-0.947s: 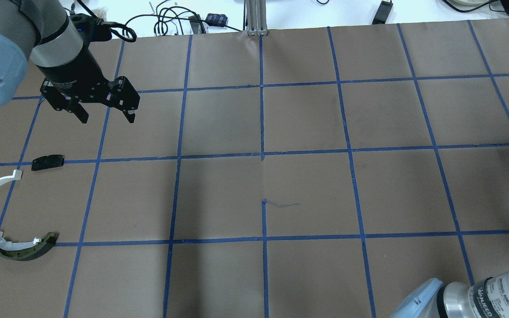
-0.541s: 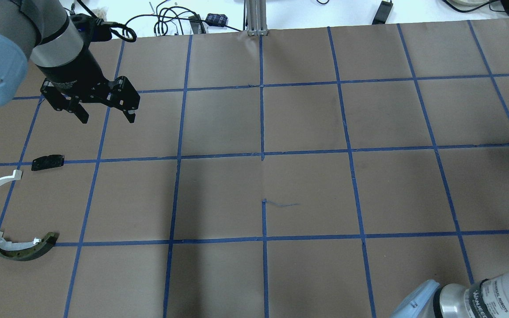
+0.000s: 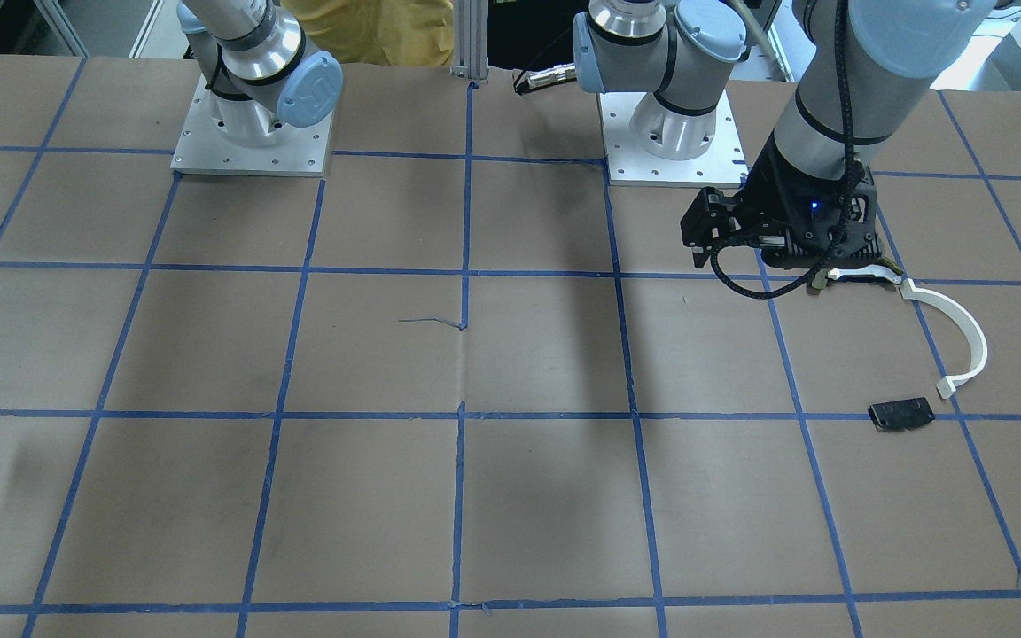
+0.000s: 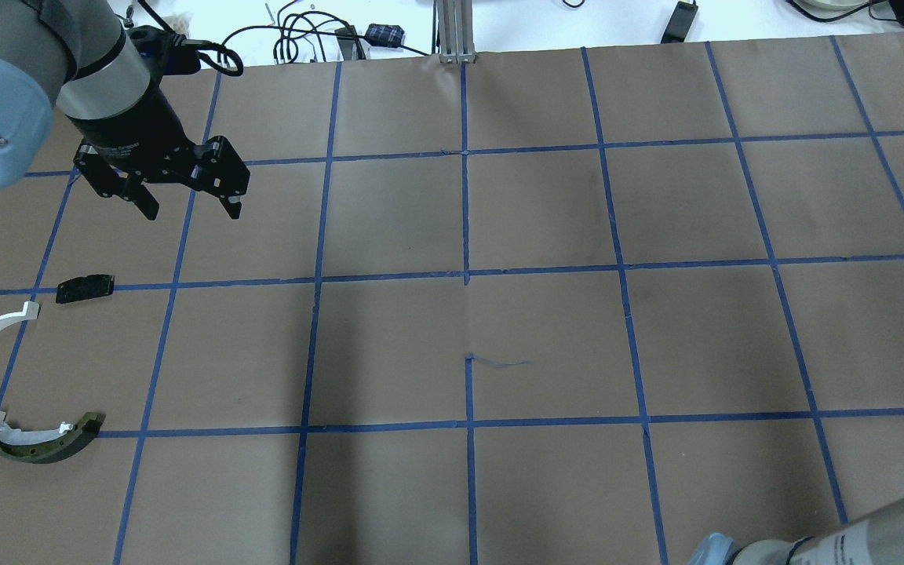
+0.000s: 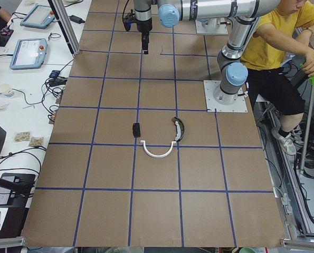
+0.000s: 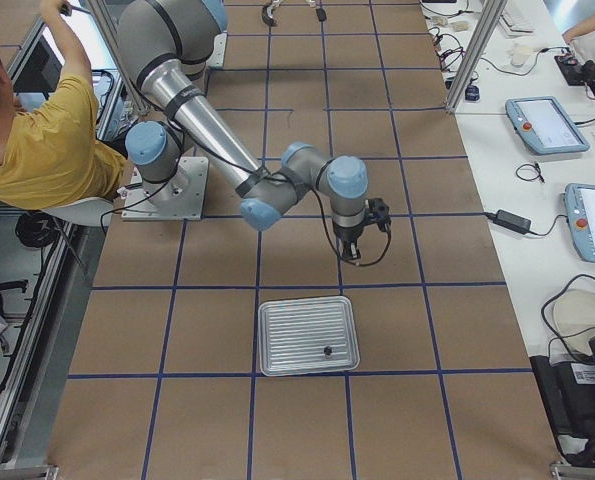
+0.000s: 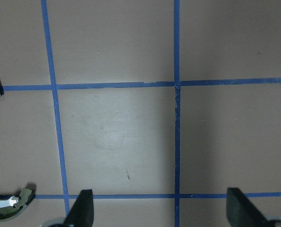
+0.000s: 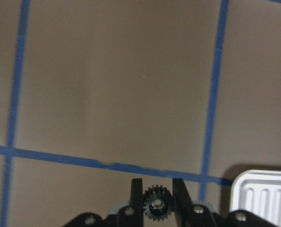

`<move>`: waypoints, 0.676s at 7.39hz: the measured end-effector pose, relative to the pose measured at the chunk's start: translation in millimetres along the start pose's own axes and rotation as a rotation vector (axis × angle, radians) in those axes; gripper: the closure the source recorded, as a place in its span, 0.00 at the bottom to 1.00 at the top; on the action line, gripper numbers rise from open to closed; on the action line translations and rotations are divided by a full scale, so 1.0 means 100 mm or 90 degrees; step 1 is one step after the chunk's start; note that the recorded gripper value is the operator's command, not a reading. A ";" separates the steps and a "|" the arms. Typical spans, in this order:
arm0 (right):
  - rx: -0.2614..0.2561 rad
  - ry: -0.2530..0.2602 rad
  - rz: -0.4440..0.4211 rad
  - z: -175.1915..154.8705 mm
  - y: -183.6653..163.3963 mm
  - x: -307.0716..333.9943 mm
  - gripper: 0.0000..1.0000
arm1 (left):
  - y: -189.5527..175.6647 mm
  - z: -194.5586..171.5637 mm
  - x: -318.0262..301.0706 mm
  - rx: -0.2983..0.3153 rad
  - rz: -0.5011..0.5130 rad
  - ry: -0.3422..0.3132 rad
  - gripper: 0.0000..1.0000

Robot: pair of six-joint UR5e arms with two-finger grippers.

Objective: Place bearing gear from tray to pile

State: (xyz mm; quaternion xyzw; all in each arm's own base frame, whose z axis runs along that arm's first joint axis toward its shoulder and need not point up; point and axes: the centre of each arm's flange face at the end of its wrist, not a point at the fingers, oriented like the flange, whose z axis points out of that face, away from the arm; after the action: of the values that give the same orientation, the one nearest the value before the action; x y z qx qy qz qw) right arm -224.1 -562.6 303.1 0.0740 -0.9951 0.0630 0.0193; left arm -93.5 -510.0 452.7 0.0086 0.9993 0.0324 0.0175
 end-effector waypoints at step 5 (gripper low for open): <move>-0.011 -0.069 0.064 0.18 -0.12 -4.89 0.85 | 0.05 -0.04 -0.01 -0.005 0.001 -0.002 0.00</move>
State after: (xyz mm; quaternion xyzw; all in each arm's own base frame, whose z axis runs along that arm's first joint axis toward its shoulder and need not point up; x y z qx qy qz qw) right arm 260.8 -506.1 263.8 0.0268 -0.9976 0.0513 -0.0375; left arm -92.6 -504.8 456.7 0.0092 0.9991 0.0363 0.0187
